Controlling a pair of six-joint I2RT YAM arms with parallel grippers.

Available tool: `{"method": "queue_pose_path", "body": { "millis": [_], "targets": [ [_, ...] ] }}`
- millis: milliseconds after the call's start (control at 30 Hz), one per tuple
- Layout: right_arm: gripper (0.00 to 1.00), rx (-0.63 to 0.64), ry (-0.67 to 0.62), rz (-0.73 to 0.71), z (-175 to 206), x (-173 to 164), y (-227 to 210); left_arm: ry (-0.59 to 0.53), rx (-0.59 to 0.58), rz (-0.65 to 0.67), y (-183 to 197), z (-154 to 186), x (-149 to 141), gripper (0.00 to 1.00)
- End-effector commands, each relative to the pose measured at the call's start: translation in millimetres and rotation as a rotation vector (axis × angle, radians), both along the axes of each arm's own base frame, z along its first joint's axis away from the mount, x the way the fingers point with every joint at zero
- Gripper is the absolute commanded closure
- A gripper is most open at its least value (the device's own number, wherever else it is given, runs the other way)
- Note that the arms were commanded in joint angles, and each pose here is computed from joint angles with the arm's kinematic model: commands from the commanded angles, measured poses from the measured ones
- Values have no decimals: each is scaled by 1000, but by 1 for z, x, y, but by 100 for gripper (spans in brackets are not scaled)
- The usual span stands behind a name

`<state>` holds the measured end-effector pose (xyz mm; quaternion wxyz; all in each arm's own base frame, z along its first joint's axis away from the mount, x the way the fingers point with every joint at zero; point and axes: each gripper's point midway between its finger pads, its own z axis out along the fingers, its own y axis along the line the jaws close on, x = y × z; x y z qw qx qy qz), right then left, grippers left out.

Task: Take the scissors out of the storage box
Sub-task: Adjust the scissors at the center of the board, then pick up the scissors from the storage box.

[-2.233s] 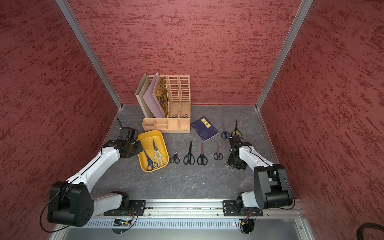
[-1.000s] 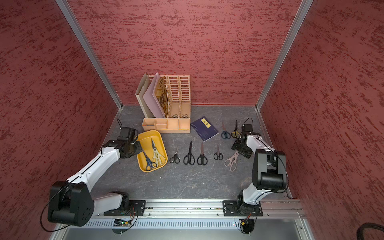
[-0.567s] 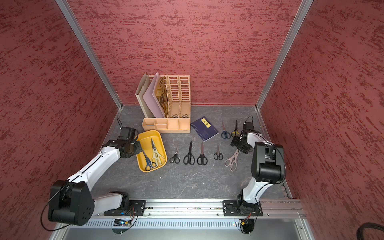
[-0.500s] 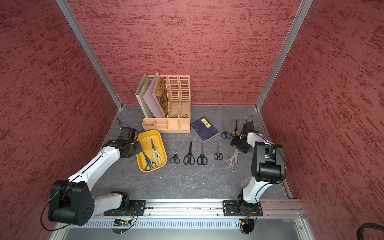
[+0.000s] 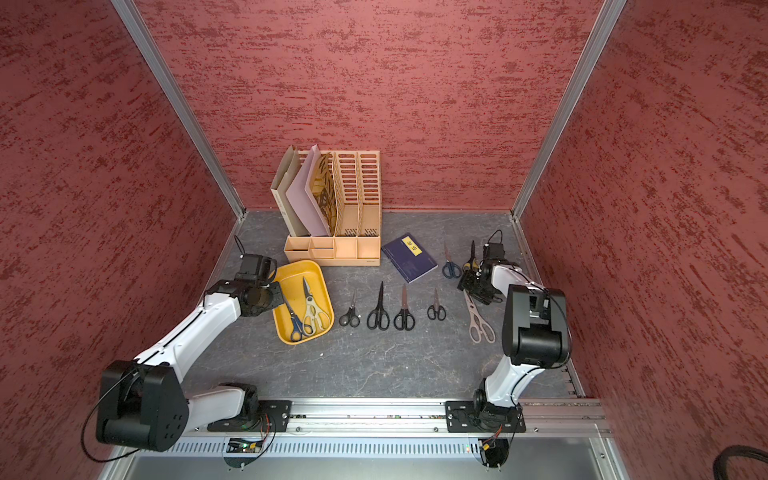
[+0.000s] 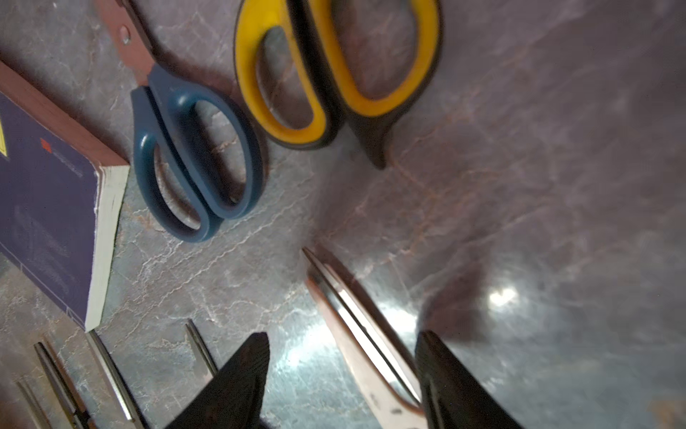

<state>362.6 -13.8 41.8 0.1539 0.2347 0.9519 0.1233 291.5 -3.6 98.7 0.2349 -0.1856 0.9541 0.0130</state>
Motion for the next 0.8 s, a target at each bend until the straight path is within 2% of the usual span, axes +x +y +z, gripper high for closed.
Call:
{"method": "queue_pose_path", "body": {
  "millis": [0, 200, 300, 500, 767],
  "targets": [
    [33, -123, -41, 12, 40, -7, -3, -42, 16, -8, 2, 11, 5, 100],
    [39, -64, -121, 184, 89, -26, 87, -51, 10, -29, -6, 11, 7, 100],
    [48, 0, -154, 268, 101, -42, 146, -39, 19, -33, -8, 9, 6, 100],
    [56, 69, -226, 442, 122, -71, 263, -19, 30, -7, -5, 7, 3, 100],
    [59, 96, -267, 684, 111, -102, 404, -23, 10, -11, -8, 7, 4, 100]
  ]
}}
